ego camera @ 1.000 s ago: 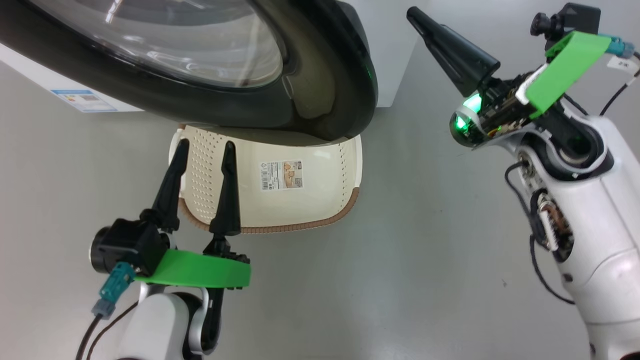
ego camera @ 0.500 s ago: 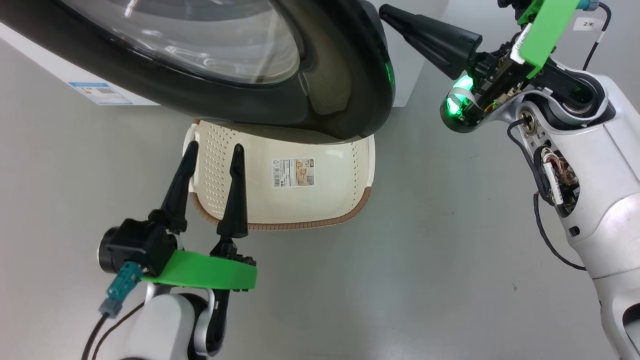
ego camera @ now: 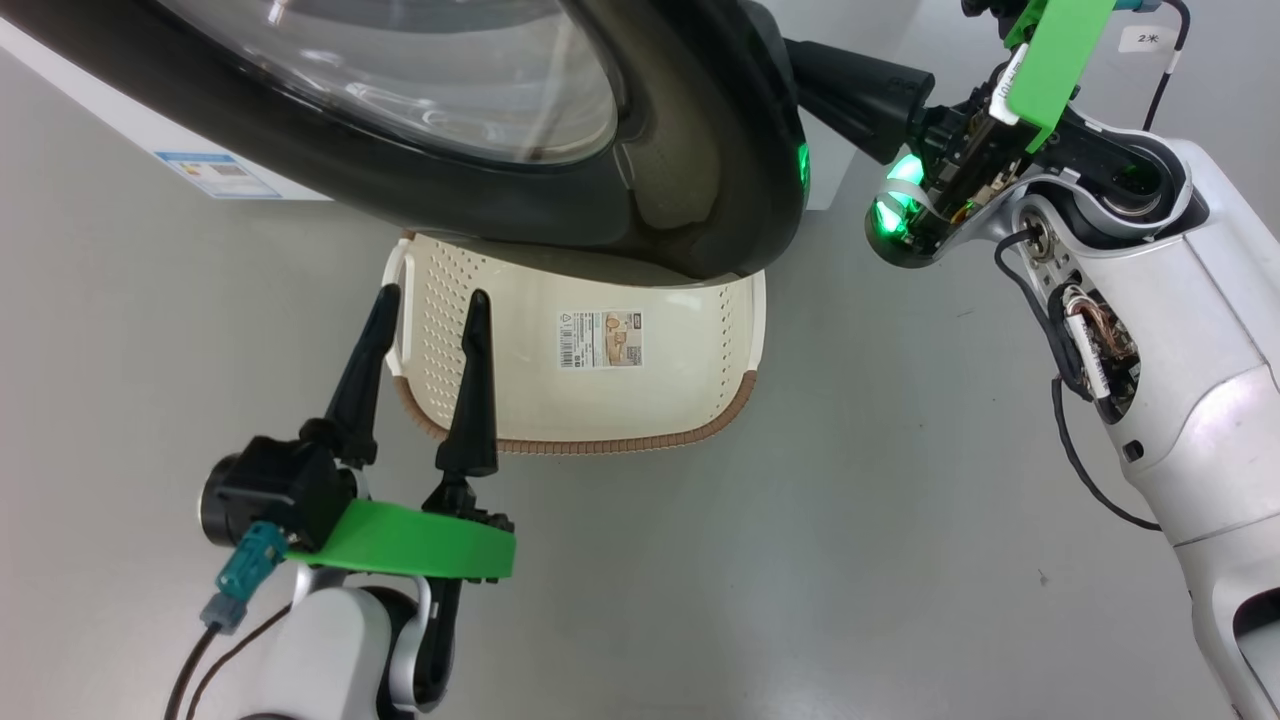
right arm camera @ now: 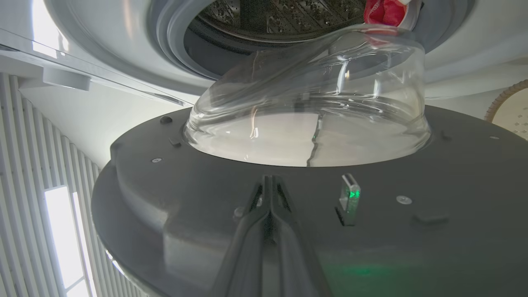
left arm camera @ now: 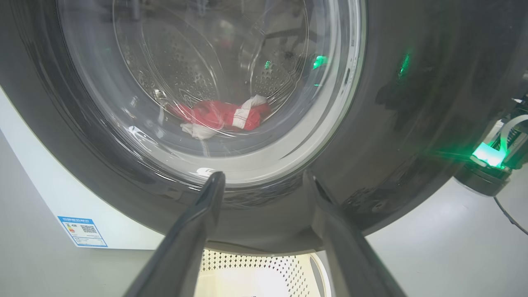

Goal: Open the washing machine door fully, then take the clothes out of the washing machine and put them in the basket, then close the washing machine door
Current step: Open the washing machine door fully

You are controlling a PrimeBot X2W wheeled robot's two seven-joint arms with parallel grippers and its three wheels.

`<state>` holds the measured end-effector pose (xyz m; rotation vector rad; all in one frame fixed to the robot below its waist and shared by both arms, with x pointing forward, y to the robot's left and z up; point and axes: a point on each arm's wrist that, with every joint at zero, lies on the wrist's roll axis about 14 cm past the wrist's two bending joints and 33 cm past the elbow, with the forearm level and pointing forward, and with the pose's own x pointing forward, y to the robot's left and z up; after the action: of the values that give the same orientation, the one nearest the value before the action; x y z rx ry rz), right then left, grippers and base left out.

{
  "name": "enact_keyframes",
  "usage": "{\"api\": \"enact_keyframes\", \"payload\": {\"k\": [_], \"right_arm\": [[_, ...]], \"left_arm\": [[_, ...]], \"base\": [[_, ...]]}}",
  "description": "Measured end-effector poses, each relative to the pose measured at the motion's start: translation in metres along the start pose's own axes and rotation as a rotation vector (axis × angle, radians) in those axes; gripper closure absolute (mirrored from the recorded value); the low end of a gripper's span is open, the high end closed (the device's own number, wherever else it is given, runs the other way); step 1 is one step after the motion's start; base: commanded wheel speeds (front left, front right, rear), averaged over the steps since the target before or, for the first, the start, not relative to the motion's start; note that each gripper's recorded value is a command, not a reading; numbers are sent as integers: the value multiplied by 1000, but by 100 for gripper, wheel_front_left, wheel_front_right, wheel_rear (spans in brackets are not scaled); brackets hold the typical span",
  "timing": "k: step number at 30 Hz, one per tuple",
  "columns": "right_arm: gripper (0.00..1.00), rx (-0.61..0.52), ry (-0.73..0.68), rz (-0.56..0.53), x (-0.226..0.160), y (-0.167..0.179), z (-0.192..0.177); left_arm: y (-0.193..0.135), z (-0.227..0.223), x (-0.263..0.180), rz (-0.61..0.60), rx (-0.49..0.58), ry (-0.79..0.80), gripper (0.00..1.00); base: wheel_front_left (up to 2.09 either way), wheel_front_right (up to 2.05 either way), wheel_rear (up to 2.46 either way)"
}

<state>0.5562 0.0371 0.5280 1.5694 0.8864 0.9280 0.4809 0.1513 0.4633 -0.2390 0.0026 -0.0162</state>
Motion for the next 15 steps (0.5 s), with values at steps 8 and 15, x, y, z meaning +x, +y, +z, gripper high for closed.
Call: {"api": "enact_keyframes", "payload": {"k": [8, 15], "right_arm": [[100, -23, 32, 19, 1, 11, -9], [100, -21, 60, 10, -3, 9, -30]], "left_arm": [[0, 7, -1, 0, 2, -16, 0], [-3, 20, -4, -4, 4, -44, 0]], "base": [[0, 0, 0], [0, 0, 0]]}}
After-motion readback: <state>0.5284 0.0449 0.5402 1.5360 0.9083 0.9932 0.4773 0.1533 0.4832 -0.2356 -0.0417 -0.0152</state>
